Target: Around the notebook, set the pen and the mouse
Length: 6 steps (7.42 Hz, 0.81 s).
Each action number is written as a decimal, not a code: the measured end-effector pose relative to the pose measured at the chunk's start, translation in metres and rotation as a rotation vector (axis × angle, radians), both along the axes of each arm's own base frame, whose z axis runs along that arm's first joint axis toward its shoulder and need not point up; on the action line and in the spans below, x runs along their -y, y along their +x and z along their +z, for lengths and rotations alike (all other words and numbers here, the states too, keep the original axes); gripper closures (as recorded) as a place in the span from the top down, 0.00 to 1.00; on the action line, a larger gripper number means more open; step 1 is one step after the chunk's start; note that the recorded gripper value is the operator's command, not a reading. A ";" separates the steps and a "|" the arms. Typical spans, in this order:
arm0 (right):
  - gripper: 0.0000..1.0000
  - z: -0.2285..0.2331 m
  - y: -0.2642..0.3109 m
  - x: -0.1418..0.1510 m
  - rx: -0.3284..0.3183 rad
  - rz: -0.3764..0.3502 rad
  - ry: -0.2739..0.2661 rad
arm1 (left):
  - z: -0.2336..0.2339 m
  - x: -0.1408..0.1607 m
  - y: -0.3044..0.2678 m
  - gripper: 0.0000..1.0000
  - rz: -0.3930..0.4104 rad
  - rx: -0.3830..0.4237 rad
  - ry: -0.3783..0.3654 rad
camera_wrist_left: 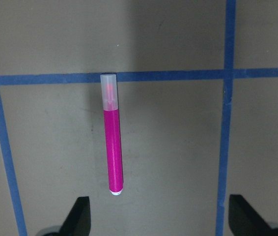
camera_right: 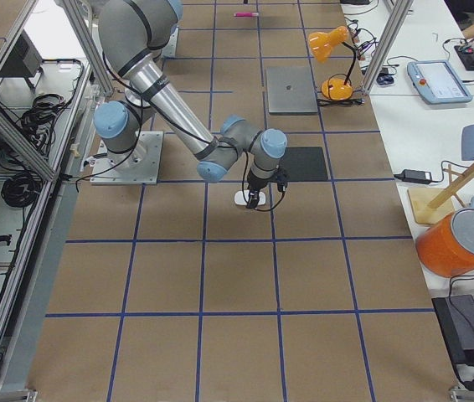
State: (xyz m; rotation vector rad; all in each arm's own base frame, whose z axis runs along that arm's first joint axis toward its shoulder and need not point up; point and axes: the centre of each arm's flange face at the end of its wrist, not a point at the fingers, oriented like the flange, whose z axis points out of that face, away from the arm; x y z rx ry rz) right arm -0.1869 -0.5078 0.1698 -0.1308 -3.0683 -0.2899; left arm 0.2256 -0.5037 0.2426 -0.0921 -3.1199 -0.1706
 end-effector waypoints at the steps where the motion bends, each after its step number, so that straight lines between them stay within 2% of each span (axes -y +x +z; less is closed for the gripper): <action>1: 0.32 -0.001 0.000 0.001 0.001 0.000 0.003 | -0.014 0.001 0.008 1.00 -0.014 0.015 0.007; 2: 0.29 0.002 -0.001 0.003 -0.002 0.000 0.000 | -0.027 0.003 0.012 1.00 -0.016 0.019 0.013; 4: 0.30 0.016 -0.001 0.013 -0.010 0.001 -0.020 | -0.044 0.005 0.014 1.00 -0.016 0.011 0.018; 6: 0.30 0.046 0.025 0.051 -0.024 0.039 -0.064 | -0.059 0.010 0.017 0.97 -0.016 0.013 0.012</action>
